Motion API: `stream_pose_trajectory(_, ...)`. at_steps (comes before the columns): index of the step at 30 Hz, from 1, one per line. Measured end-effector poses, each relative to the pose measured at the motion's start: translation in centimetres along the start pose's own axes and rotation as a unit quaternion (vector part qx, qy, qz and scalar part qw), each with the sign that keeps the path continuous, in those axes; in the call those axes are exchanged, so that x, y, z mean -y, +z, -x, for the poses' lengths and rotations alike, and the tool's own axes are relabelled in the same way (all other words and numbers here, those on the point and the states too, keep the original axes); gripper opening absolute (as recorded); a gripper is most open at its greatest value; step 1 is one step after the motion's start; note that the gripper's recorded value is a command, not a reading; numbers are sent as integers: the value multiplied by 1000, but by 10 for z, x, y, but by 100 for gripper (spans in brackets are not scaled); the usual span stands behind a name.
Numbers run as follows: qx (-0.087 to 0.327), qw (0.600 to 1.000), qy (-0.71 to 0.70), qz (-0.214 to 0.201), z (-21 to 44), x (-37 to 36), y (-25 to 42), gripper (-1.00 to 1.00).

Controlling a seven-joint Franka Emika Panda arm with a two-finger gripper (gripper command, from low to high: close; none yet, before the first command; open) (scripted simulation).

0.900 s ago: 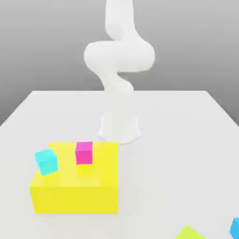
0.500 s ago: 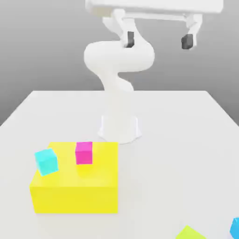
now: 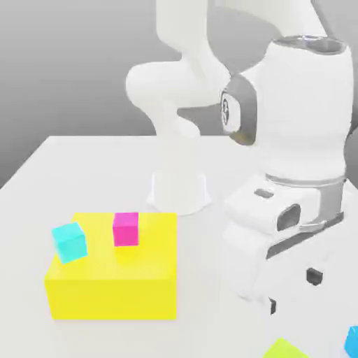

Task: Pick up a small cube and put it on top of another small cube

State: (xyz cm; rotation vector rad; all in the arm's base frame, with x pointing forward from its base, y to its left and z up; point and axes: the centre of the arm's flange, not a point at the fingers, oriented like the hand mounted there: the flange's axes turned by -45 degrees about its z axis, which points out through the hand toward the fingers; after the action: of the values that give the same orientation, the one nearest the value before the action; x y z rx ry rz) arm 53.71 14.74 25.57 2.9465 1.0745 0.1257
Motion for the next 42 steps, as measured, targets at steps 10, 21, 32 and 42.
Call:
stream_pose_trajectory(10,36,998,-39,-16,7,20,114,-100)
stream_pose_trajectory(21,37,999,24,-16,28,-2,36,-100)
stream_pose_trajectory(32,38,948,315,-8,161,-64,-59,-100)
stream_pose_trajectory(42,38,837,546,3,281,-58,-106,-100)
